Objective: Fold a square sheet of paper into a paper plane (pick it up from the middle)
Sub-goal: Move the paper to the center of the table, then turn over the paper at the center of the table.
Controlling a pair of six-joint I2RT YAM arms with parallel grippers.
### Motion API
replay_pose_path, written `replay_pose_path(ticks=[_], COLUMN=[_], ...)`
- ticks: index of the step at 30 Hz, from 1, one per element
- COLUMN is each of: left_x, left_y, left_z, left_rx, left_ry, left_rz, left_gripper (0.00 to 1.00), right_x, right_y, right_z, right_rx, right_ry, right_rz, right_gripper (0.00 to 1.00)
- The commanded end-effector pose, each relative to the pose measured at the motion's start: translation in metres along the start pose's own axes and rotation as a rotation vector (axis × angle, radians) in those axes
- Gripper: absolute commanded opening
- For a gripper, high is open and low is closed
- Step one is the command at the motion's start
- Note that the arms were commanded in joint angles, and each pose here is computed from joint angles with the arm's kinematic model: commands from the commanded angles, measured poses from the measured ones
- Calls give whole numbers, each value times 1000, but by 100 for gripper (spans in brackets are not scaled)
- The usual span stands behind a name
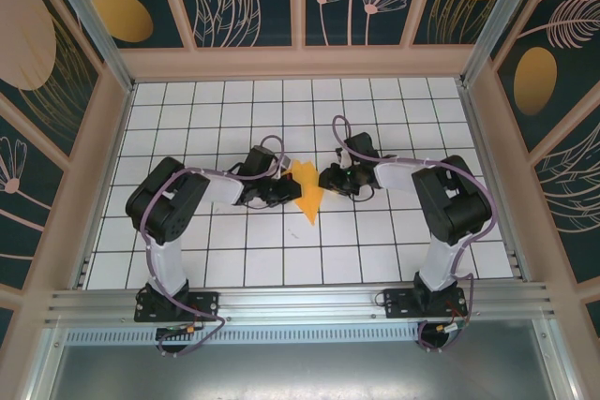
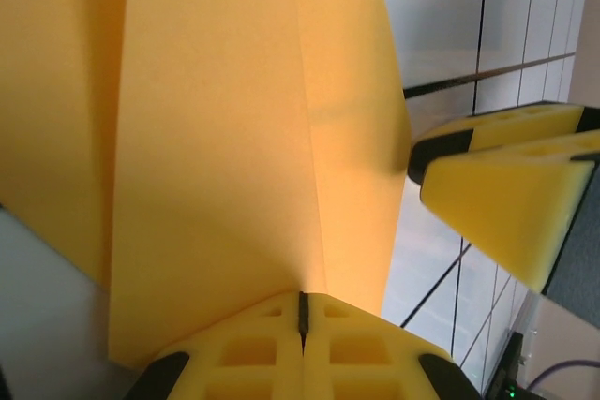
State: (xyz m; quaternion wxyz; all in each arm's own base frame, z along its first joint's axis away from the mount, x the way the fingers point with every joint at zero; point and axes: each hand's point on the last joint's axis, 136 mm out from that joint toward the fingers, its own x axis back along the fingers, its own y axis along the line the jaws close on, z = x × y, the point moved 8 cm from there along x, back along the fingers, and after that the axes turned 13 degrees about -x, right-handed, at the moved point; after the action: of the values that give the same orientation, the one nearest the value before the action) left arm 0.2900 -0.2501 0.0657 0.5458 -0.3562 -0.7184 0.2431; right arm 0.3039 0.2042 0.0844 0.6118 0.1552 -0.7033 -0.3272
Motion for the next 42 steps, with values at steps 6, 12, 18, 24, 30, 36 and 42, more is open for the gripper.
replay_pose_path(ticks=[6,12,18,24,30,36,42], left_x=[11,19,35,35,26,24,21], left_y=[-15,-23,-21,-19,-1,4,11], left_z=[6,-1,-3,3,12,15,26], left_rx=[47,21,24,21,45,49,70], left_ry=[-46,-84,-138,-79,-36,-42,-23], left_rz=[135,120,-26,-51,-124,-126,-110], left_gripper=[4,8,9,9,5,1,0], right_x=[-5,-6,-7,-10,-14,-18,-17], right_y=[17,21,25,24,23,23,28], right_z=[13,14,15,18,20,27,33], right_rx=[9,55,61,72,72,60,68], right_ry=[7,-48,-40,-37,-23,13,30], right_rz=[-20,97,81,113,127,110,69], right_gripper=[34,34,34,35,35,36,35])
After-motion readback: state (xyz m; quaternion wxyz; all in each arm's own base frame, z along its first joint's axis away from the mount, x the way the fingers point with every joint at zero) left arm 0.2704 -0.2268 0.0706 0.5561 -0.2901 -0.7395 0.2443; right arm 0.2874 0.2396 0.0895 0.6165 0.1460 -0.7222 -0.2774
